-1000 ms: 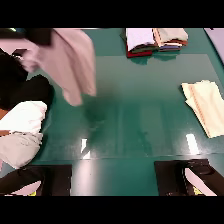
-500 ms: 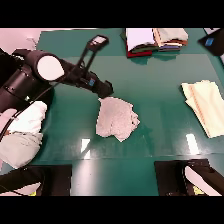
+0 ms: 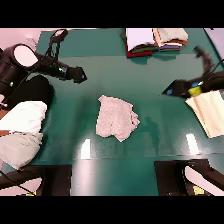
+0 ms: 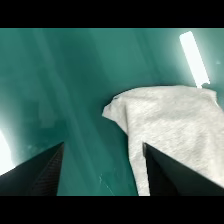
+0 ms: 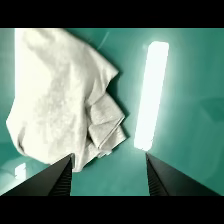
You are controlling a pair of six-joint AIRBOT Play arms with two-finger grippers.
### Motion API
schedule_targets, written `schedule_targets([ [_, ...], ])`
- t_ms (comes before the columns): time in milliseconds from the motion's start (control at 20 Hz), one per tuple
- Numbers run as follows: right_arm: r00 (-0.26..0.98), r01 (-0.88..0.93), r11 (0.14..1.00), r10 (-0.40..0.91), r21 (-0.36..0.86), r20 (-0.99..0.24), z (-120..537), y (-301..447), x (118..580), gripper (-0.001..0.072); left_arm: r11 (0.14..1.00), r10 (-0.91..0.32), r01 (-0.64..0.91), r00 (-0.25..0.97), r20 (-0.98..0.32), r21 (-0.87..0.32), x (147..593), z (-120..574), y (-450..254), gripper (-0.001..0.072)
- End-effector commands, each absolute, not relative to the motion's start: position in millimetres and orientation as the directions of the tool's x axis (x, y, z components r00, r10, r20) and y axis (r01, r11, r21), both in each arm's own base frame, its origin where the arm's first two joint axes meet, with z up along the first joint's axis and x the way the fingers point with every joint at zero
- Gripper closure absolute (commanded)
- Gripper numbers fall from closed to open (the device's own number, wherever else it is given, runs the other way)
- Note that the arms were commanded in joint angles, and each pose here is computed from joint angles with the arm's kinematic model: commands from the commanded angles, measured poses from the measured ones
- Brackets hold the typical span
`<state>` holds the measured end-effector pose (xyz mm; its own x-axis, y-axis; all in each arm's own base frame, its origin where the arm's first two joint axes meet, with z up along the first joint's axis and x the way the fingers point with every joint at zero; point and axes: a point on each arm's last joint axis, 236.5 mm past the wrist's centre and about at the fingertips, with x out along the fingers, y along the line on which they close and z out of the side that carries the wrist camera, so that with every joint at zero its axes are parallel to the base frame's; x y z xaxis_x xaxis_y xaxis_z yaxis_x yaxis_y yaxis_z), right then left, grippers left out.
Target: Fold the shirts.
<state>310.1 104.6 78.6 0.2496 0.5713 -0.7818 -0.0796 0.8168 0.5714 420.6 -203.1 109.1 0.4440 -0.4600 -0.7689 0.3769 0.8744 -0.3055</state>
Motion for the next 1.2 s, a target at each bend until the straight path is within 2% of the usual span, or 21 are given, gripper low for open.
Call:
schedule_targets([
  [0, 0.133, -0.031, 0.746, 0.662, 0.665, -0.737, 27.0, 147.6, 284.7, 0.019, 0.878, -0.458, 0.326, 0.365, -0.81, -0.349, 422.5, 68.1, -201.2, 0.0126],
  [300, -0.033, -0.136, 0.77, 0.625, 0.623, -0.78, -43.5, 226.5, 244.0, 0.0192, 0.878, -0.46, 0.3, 0.307, -0.833, -0.374, 425.4, 37.5, -206.2, 0.0127],
  [500, -0.082, -0.161, 0.781, 0.599, 0.603, -0.797, -68.0, 252.2, 242.6, 0.021, 0.876, -0.459, 0.312, 0.304, -0.835, -0.368, 425.4, 36.4, -206.2, 0.0127],
  [550, -0.084, -0.167, 0.78, 0.598, 0.603, -0.797, -68.7, 255.7, 245.9, 0.0255, 0.876, -0.46, 0.312, 0.305, -0.834, -0.368, 425.5, 36.5, -206.3, 0.0127],
  [600, -0.081, -0.178, 0.778, 0.599, 0.603, -0.797, -66.8, 258.7, 249.4, 0.042, 0.876, -0.46, 0.311, 0.306, -0.833, -0.369, 425.8, 36.6, -206.5, 0.0127],
  [650, -0.069, -0.2, 0.776, 0.598, 0.598, -0.799, -62.2, 260.4, 253.9, 0.0628, 0.874, -0.465, 0.309, 0.305, -0.831, -0.375, 426.6, 35.6, -207.9, 0.0127],
  [700, -0.054, -0.219, 0.771, 0.602, 0.597, -0.797, -53.9, 261.5, 258.5, 0.0698, 0.871, -0.47, 0.309, 0.299, -0.83, -0.382, 426.7, 33.1, -209.6, 0.0127],
  [850, 0.005, -0.294, 0.763, 0.604, 0.576, -0.797, -21.7, 260.2, 268.0, 0.0699, 0.829, -0.537, 0.335, 0.246, -0.807, -0.449, 425.6, 18.5, -228.4, 0.0126],
  [1050, 0.046, -0.296, 0.76, 0.616, 0.578, -0.786, 0.0, 258.7, 268.0, 0.0699, 0.77, -0.628, 0.3, 0.198, -0.752, -0.564, 433.1, -10.9, -258.5, 0.0126],
  [1150, 0.034, -0.294, 0.759, 0.616, 0.581, -0.787, -0.3, 258.7, 265.1, 0.0698, 0.764, -0.625, 0.333, 0.168, -0.762, -0.553, 427.6, -29.4, -273.7, 0.0126],
])
